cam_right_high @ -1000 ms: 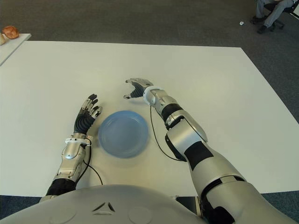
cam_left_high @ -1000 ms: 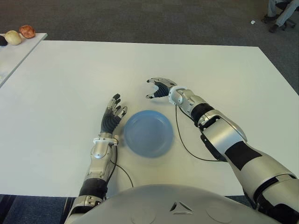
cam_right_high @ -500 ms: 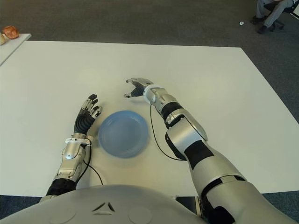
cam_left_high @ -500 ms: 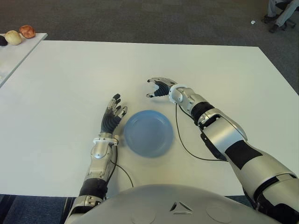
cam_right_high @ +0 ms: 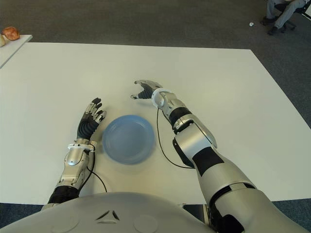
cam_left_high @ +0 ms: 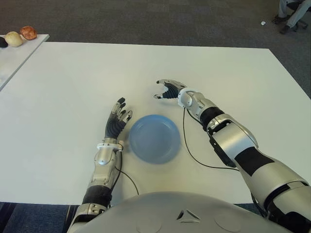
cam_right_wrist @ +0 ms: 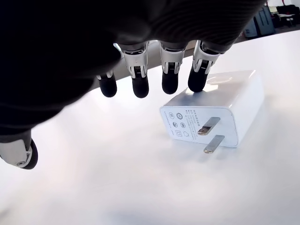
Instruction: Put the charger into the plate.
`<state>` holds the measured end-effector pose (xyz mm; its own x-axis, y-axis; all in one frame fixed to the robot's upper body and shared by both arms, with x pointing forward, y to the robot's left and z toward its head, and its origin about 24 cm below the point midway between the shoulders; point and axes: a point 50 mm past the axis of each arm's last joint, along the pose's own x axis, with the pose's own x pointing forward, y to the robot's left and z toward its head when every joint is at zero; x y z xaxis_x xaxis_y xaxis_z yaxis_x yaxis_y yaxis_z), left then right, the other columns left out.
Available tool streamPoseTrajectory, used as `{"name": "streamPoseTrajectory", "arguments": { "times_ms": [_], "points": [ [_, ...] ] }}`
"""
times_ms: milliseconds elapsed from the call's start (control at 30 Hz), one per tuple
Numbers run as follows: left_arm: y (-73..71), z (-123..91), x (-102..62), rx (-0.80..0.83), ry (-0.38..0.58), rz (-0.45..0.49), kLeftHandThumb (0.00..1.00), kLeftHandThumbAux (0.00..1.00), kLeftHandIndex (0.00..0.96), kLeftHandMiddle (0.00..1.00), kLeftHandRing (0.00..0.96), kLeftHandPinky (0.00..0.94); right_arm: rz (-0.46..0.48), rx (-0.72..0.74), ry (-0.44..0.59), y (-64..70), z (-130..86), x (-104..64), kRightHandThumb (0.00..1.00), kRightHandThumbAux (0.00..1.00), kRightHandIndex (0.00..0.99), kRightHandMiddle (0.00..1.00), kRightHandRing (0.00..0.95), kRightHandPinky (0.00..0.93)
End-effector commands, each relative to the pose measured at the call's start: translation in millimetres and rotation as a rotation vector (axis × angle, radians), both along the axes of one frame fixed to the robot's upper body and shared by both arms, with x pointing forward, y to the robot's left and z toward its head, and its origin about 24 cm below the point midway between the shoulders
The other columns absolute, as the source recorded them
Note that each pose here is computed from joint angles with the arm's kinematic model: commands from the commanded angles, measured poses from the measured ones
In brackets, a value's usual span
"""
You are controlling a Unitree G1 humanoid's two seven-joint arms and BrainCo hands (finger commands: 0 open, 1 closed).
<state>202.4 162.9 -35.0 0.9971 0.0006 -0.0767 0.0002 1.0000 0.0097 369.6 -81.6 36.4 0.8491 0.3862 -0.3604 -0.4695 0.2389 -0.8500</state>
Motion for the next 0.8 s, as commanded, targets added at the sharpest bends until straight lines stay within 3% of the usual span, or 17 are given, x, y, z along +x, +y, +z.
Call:
{"name": "streamPoseTrajectory", "arguments": {
  "times_ms": [33,300,567,800],
  "points": [
    [-3.0,-32.0,-27.3,-0.028,0.201,0.001,0.000,0.594,0.000,0.008,0.000,0.017,-0.099,0.050,0.115,-19.9,-18.6,-7.4,0.000,0.393,0.000,0.000,0.000,0.000],
    [-0.8,-32.0,-26.0,-0.023,0.207,-0.001,0.000,0.580,0.000,0.007,0.000,0.011,-0.235,0.287,0.213,-31.2,-18.4,-6.5,0.000,0.394,0.000,0.000,0.000,0.000],
    [0.3,-32.4,-25.1,-0.019,0.208,-0.001,0.000,0.575,0.000,0.010,0.000,0.019,-0.247,0.385,0.215,-39.0,-21.5,-13.1,0.000,0.405,0.000,0.000,0.000,0.000],
    [1.4,-32.6,-24.3,-0.023,0.209,0.002,0.000,0.577,0.000,0.011,0.002,0.020,-0.223,0.443,0.176,-43.0,-2.0,-23.8,0.000,0.400,0.000,0.000,0.000,0.000]
  ]
}}
